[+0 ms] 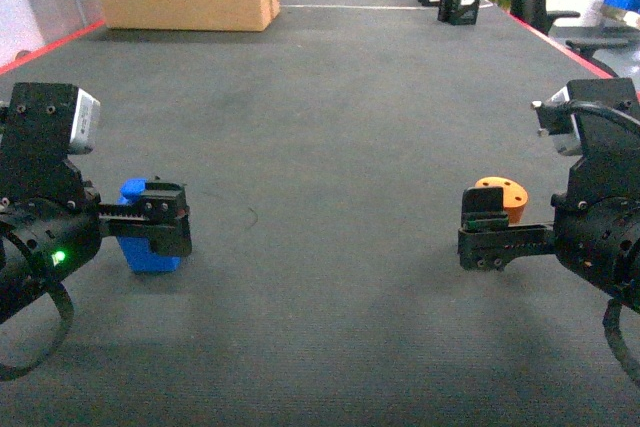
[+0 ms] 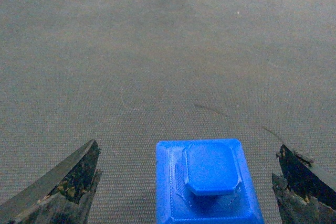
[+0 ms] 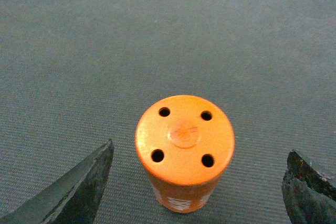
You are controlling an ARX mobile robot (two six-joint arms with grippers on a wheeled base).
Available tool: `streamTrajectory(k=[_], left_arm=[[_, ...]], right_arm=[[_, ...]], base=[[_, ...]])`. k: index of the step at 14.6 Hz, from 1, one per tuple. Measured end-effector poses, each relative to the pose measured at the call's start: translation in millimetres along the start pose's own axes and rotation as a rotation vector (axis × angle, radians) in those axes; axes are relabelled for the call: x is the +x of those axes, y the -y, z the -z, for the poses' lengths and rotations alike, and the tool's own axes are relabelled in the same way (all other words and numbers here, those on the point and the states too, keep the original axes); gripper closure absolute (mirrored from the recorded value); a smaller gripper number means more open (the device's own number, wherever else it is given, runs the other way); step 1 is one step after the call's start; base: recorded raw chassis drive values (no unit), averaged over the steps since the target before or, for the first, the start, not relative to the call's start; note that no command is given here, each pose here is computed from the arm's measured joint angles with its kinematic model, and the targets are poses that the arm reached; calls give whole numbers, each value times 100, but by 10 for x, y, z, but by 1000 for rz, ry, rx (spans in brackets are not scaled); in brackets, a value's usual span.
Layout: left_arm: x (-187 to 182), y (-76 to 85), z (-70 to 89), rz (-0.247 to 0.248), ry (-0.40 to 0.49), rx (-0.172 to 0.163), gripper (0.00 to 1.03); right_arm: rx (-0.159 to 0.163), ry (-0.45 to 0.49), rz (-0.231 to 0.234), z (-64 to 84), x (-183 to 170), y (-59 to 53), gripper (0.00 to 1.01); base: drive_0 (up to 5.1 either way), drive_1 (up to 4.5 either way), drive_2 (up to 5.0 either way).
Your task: Sort blue parts and orange caps into right shelf containers
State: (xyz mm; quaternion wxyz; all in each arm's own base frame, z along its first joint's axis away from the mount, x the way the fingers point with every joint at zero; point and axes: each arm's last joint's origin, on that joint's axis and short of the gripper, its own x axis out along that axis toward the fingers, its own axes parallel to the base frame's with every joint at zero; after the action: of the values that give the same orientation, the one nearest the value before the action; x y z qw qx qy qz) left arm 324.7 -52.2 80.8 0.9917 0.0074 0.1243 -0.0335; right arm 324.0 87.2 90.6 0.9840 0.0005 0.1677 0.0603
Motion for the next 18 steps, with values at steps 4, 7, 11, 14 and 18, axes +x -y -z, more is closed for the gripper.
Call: streamTrajectory(k=[4,7,11,14,18], left_arm=[[88,9,147,-4,-61,9,5],[157,18,191,-9,-77,29,5],[218,22,180,-16,-99,30,8],[219,64,195,4,-118,34,46],[197,58,174,21,-87,2,60]], right_arm=[[1,-46,-1,147,169,-18,3],[7,-51,1,154,275,-33,3],[14,-79,38,182,369,-54,13],[15,-89,41,189,370,-55,52],[34,-78,38,194,319,-48,56]], base=[[0,0,0],[0,0,0],[0,0,0],[0,0,0],[0,0,0]])
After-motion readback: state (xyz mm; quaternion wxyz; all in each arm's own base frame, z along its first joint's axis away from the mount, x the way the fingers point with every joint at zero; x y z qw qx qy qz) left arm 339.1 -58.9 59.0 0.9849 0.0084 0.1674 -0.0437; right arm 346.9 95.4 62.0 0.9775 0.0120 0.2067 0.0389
